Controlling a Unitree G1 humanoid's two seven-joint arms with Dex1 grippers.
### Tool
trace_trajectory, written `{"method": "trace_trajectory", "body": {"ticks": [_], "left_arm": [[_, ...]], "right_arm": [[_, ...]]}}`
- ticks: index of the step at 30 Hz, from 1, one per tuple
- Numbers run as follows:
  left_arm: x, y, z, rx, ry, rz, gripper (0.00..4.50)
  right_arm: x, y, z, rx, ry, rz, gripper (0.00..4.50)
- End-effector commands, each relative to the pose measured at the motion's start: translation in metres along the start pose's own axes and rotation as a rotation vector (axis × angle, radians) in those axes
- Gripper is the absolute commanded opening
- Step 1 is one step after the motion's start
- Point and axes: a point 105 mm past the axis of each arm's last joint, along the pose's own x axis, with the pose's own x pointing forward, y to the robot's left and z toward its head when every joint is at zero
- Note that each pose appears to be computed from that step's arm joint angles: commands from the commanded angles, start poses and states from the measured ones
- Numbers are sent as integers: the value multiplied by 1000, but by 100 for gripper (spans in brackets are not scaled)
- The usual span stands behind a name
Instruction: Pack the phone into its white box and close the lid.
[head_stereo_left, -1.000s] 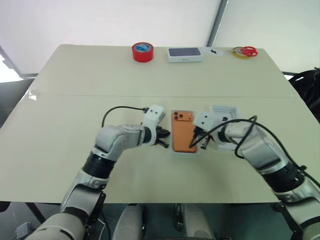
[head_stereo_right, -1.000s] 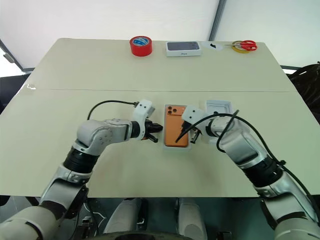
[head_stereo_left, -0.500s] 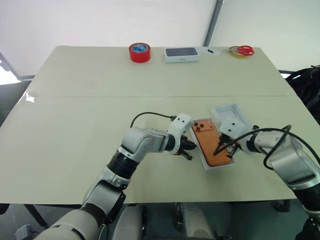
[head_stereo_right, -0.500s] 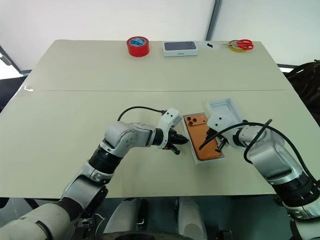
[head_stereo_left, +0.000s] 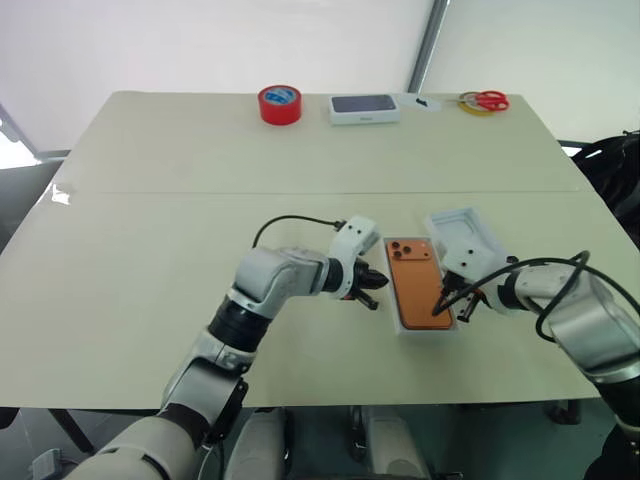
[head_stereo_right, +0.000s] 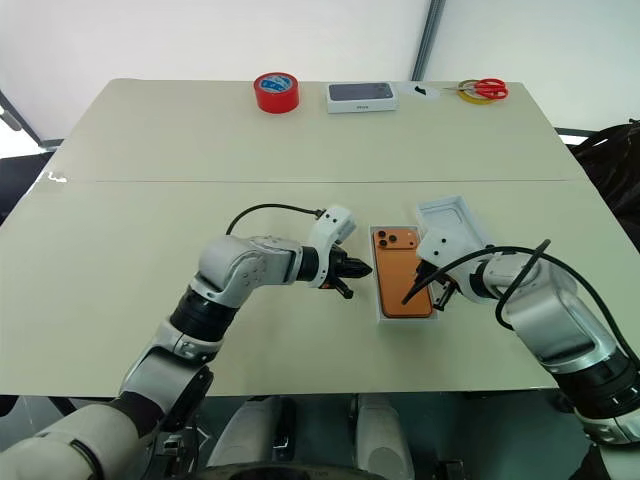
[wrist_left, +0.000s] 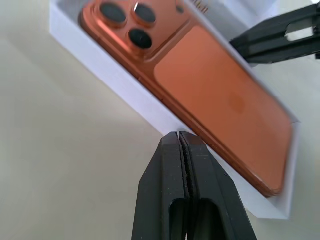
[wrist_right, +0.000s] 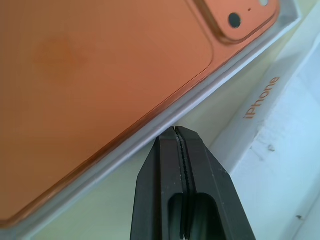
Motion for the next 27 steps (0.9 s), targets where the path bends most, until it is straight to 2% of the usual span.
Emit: {"method": "trace_trajectory", "body": {"ticks": [1, 5, 6, 8, 10, 12, 14, 22, 27], "left_arm": [[-15, 1, 4, 3, -44, 3, 0], [-34, 18, 6, 20, -94, 77, 0], [-37, 20, 7, 27, -103, 91, 0], [-50, 28, 13, 98, -164, 126, 0], [-71, 32, 24, 277, -316, 173, 0], [-81, 23, 16, 459, -312, 135, 0], [-87, 13, 7, 550, -293, 57, 0], [-105, -12, -13, 679, -270, -127, 0], [-106, -18, -19, 695, -264, -145, 0]], "right_arm": [[-23, -13, 8, 4, -49, -14, 80], [-38, -24, 9, 13, -54, -27, 275], [-41, -27, 10, 22, -59, -33, 342], [-44, -34, 16, 68, -86, -34, 439], [-39, -43, 19, 123, -97, -33, 439], [-28, -49, 15, 187, -64, -36, 439], [-19, -55, 13, 257, -42, -33, 439], [-2, -65, 13, 397, -11, 8, 439], [1, -67, 10, 411, 3, 24, 439]]}}
